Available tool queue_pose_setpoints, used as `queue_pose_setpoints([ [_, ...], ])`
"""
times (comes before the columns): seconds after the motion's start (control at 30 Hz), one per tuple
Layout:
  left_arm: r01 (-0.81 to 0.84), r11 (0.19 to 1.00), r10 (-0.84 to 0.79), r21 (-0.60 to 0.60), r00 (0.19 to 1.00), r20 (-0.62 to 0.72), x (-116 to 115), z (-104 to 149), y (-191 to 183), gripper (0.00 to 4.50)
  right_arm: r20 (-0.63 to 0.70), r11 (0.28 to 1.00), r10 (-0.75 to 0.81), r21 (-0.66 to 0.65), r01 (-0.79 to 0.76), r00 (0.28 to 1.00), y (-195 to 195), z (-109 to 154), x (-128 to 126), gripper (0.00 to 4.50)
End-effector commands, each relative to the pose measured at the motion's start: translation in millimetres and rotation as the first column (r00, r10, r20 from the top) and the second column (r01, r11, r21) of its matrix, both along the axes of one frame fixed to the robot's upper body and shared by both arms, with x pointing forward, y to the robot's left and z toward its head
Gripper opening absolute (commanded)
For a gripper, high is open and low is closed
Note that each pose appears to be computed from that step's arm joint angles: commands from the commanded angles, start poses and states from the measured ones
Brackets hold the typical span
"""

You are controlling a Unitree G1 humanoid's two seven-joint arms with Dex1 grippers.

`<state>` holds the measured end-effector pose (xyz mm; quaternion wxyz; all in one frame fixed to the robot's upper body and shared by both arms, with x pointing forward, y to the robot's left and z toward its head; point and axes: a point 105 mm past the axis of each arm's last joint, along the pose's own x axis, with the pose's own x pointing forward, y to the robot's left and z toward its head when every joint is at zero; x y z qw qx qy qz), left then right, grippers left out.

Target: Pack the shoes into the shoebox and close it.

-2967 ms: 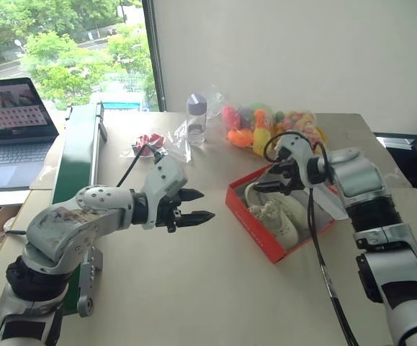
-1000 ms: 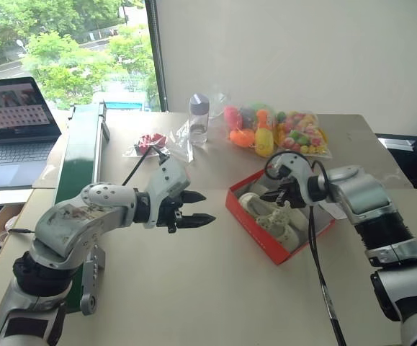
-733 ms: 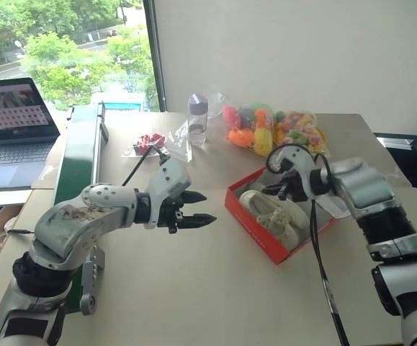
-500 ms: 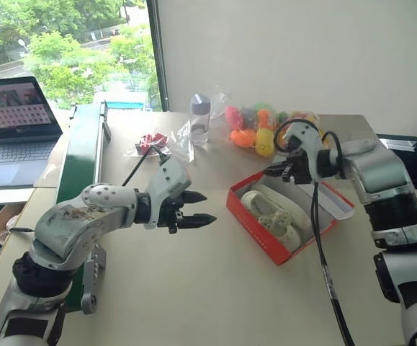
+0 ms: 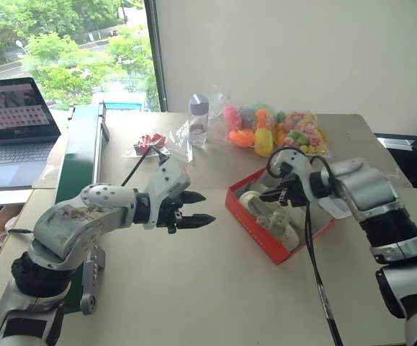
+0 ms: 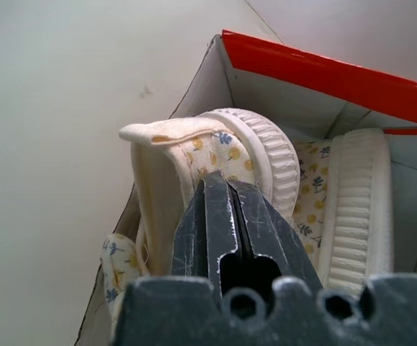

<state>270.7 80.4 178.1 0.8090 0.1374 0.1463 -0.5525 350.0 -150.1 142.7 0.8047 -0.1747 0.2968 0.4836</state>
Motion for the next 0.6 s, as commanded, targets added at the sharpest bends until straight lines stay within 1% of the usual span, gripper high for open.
queue_pose_setpoints([
  [0.03, 0.006, 1.0, -0.006, 0.002, 0.999, 0.04, -3.0, 7.8, 0.7, 2.94, -0.02, 0.998, 0.055, -0.019, -0.055, 0.998, 8.4, -7.7, -7.9, 0.01],
  [0.23, -0.003, 1.0, 0.003, 0.002, 0.999, 0.043, -3.7, 8.1, 1.0, 2.94, -0.041, 0.994, 0.077, -0.074, -0.08, 0.996, 24.8, -32.8, -2.9, 0.01],
  [0.37, -0.019, 1.0, 0.019, 0.003, 0.999, 0.043, -4.8, 8.3, 3.2, 2.94, -0.038, 0.99, 0.078, -0.114, -0.081, 0.996, 32.0, -48.3, 7.1, 0.01],
  [0.5, -0.038, 0.999, 0.038, 0.007, 0.999, 0.039, -6.7, 7.6, 6.3, 2.94, -0.003, 0.972, 0.052, -0.231, -0.051, 0.999, 29.3, -73.4, 24.5, 0.01],
  [0.6, -0.046, 0.999, 0.046, 0.007, 0.998, 0.038, -9.0, 8.3, 7.5, 2.94, 0.029, 0.933, 0.054, -0.357, -0.041, 0.998, 20.7, -97.6, 31.1, 0.01],
])
